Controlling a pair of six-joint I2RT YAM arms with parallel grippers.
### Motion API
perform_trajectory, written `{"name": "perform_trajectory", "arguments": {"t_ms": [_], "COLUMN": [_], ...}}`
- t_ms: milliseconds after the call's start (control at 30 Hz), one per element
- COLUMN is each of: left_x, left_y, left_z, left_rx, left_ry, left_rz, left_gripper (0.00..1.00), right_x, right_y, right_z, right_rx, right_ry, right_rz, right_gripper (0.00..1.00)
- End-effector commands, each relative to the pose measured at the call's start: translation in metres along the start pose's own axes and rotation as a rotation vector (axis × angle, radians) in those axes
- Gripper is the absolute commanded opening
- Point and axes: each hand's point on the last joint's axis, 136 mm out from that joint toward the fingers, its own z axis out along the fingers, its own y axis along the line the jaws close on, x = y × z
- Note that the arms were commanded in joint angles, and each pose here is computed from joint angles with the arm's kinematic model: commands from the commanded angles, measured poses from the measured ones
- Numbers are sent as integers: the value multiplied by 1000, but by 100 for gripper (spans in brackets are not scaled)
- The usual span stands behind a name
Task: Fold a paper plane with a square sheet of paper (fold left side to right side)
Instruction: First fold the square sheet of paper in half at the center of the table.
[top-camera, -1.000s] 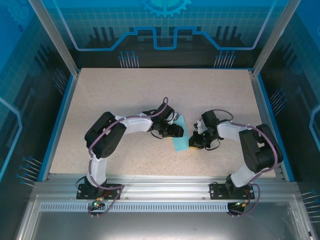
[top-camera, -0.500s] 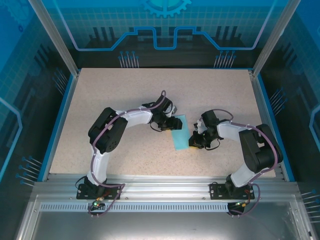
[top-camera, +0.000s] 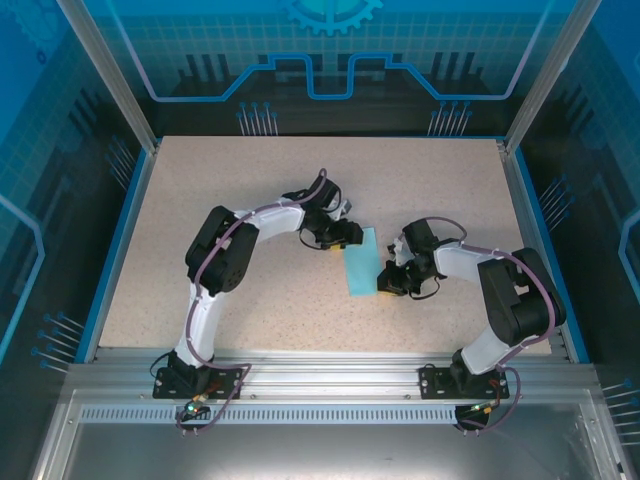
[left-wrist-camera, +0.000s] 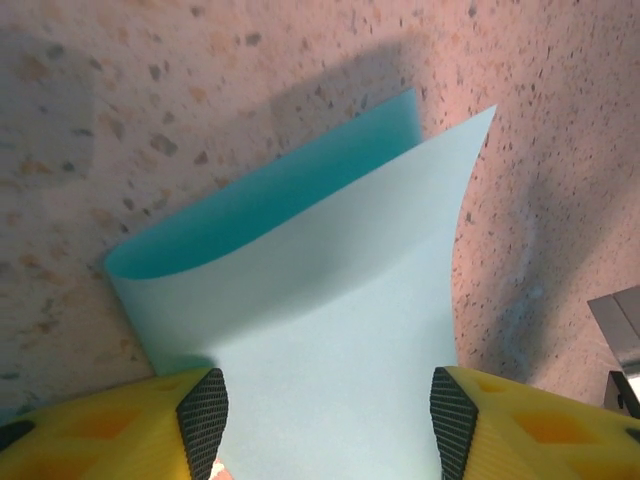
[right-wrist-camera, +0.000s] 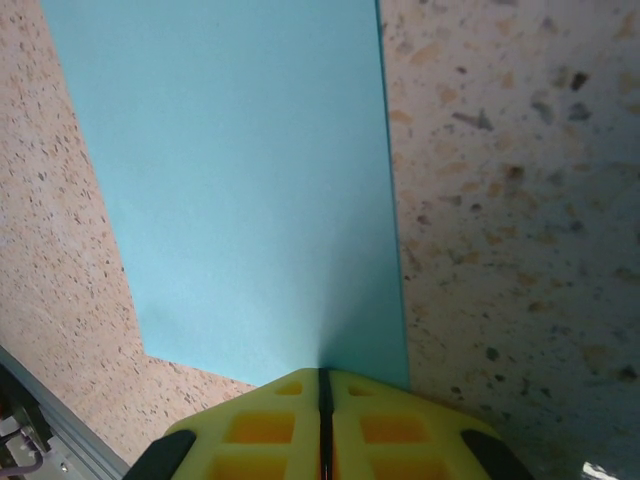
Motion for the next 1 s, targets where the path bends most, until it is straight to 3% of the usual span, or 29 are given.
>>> {"name": "perform_trajectory", "arguments": {"t_ms": [0,333,567,633,767,867,967], "left_x": [-38,-64,-67,-59,-27,6,37], "left_y": [51,50,11,1,-11,-15,-22], "left_z": [-6,-5,-66,-85,-107,-102,-86], "left_rx": [-105,-78,-54,-38,-2,-2,7], "left_ry": [-84,-104,-218,-254,-280,-251,-208], "left_rz": [-44,-63,32,40,28,25,19], "left_gripper": [62,64,64,64,63,63,63], "right_x": [26,27,2,-5,-18,-27,-32], "right_y": [-37,-32,15,28,29,20,17], "right_z": [7,6,-13,-27,-58,-72,-68], "right_rx": [159,140,-45,-68,-2,61,60], "right_ry": [75,66,-50,-96,-186,-216,-179], "right_rz": [55,57,-37,-77,-129,-144,-137], "right_gripper": [9,9,14,17,34,43,45]}}
